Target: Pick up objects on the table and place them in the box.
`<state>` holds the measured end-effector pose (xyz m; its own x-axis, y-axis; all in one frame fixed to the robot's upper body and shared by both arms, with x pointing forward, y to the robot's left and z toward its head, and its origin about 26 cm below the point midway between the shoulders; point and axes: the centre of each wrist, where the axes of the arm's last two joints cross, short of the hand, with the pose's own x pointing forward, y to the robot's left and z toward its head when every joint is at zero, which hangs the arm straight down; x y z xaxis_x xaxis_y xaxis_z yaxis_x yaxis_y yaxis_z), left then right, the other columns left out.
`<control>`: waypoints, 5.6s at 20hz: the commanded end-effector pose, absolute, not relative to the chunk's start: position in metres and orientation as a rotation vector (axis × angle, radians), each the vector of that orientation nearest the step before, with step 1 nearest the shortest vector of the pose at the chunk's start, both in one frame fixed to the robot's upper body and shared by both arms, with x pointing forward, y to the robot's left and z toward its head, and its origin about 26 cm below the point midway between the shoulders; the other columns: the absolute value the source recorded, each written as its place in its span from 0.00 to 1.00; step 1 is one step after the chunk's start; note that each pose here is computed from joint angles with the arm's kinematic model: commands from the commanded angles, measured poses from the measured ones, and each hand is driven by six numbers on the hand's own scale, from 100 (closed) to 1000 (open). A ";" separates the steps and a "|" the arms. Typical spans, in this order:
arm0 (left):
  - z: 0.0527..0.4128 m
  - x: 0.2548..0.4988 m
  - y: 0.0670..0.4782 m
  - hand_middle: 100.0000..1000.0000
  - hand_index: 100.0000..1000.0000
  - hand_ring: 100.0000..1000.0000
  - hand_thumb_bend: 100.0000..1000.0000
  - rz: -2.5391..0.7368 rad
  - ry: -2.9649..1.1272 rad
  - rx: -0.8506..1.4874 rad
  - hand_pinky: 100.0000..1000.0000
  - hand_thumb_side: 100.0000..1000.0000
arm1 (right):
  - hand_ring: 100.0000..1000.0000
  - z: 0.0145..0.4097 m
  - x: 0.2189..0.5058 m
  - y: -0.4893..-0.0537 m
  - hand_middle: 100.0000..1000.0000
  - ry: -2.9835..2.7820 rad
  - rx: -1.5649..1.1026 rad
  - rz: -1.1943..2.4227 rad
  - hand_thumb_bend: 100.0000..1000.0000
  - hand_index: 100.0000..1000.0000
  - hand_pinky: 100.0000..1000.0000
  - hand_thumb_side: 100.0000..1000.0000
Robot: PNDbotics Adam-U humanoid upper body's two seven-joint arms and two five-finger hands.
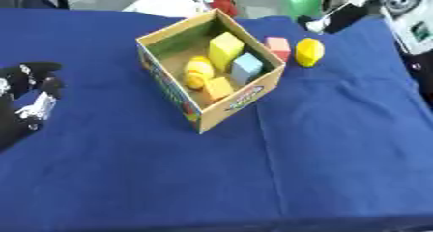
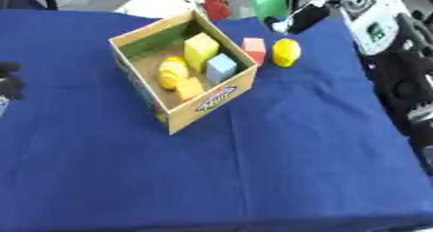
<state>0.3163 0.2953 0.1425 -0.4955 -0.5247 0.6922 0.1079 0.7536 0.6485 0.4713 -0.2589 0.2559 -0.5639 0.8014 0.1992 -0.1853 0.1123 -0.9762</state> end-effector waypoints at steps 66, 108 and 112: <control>0.147 0.316 0.292 0.51 0.79 0.50 0.00 -0.791 -1.974 0.298 0.74 0.59 | 0.74 0.137 0.486 -0.335 0.55 -1.126 -0.927 1.293 0.00 0.76 0.76 0.09; 0.149 0.317 0.288 0.51 0.79 0.50 0.00 -0.790 -1.988 0.281 0.74 0.58 | 0.55 0.231 0.489 -0.202 0.34 -1.822 -1.117 1.484 0.00 0.55 0.63 0.00; 0.150 0.317 0.288 0.51 0.79 0.50 0.00 -0.788 -1.992 0.282 0.74 0.58 | 0.69 0.225 0.487 -0.181 0.62 -1.807 -1.018 1.614 0.00 0.87 0.70 0.20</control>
<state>0.3172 0.2884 0.1400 -0.5019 -0.4899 0.7128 0.1283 0.7728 0.6215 0.4882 -0.1861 0.2074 -0.5683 0.8188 -0.0810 0.1707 0.0210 -0.9851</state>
